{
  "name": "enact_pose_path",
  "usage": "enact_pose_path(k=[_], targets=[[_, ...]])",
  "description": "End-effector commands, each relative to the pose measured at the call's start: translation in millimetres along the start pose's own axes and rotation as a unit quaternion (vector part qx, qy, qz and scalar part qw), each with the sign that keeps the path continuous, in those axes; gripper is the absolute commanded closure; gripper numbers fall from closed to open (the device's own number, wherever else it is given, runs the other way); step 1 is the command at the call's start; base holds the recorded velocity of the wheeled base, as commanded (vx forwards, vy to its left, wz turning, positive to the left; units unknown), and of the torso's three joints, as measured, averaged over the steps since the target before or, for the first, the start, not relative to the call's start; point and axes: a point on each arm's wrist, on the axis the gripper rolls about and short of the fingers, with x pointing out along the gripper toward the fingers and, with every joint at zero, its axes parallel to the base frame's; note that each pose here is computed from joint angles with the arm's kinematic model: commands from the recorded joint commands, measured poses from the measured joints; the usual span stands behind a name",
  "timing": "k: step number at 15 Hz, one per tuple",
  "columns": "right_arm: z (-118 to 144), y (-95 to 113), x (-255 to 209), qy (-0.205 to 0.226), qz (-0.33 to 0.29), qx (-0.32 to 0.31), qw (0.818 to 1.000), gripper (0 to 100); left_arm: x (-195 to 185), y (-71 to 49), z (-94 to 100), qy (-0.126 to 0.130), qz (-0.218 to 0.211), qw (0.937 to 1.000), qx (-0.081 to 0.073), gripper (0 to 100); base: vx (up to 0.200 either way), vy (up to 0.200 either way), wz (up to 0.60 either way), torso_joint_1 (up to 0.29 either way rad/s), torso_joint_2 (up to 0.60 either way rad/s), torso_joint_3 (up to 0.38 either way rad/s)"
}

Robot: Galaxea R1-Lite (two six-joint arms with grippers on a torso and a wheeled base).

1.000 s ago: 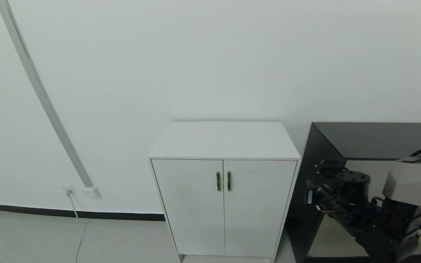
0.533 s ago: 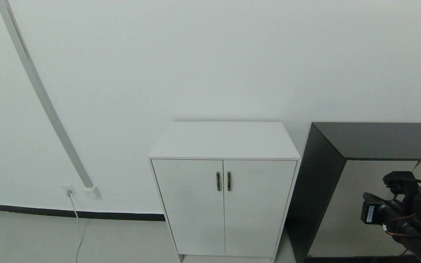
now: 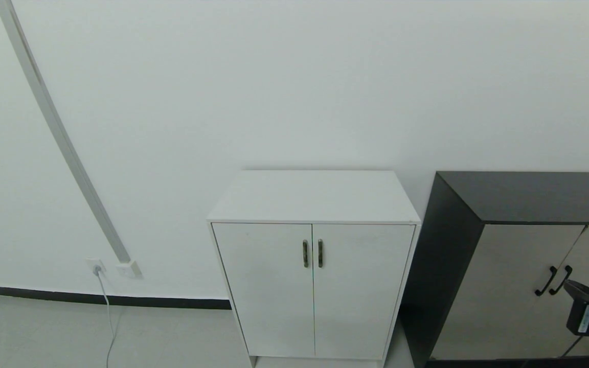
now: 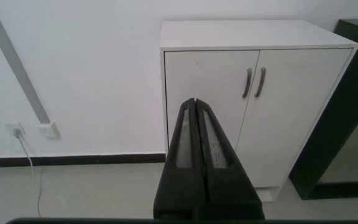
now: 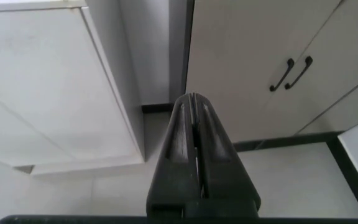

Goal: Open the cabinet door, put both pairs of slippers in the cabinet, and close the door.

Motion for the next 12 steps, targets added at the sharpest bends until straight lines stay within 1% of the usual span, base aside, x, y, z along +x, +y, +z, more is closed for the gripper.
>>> enact_pose_path(k=[1,6,9,10,12], targets=[[8,-8,-44,-0.043,0.019,0.007,0.999,100,0,0.0,0.1,-0.001,0.0,1.0,0.0,100,0.0,0.0,0.0,0.0,0.0,0.0],[-9,-16,-85,-0.027,0.029,0.006,0.999,100,0,0.0,-0.1,0.0,0.0,1.0,0.0,100,0.0,0.0,0.0,0.0,0.0,0.0],[-23,-21,-108,-0.03,0.034,0.009,0.999,100,0,0.0,0.1,-0.001,0.0,1.0,-0.001,100,0.0,0.0,0.0,0.0,0.0,0.0],[-29,-23,-119,-0.039,0.035,0.01,0.999,100,0,0.0,0.1,-0.001,0.001,1.0,-0.001,100,0.0,0.0,0.0,0.0,0.0,0.0],[-41,-26,-132,-0.035,0.035,0.009,0.999,100,0,0.0,-0.1,0.0,0.001,1.0,-0.001,100,0.0,0.0,0.0,0.0,0.0,0.0]])
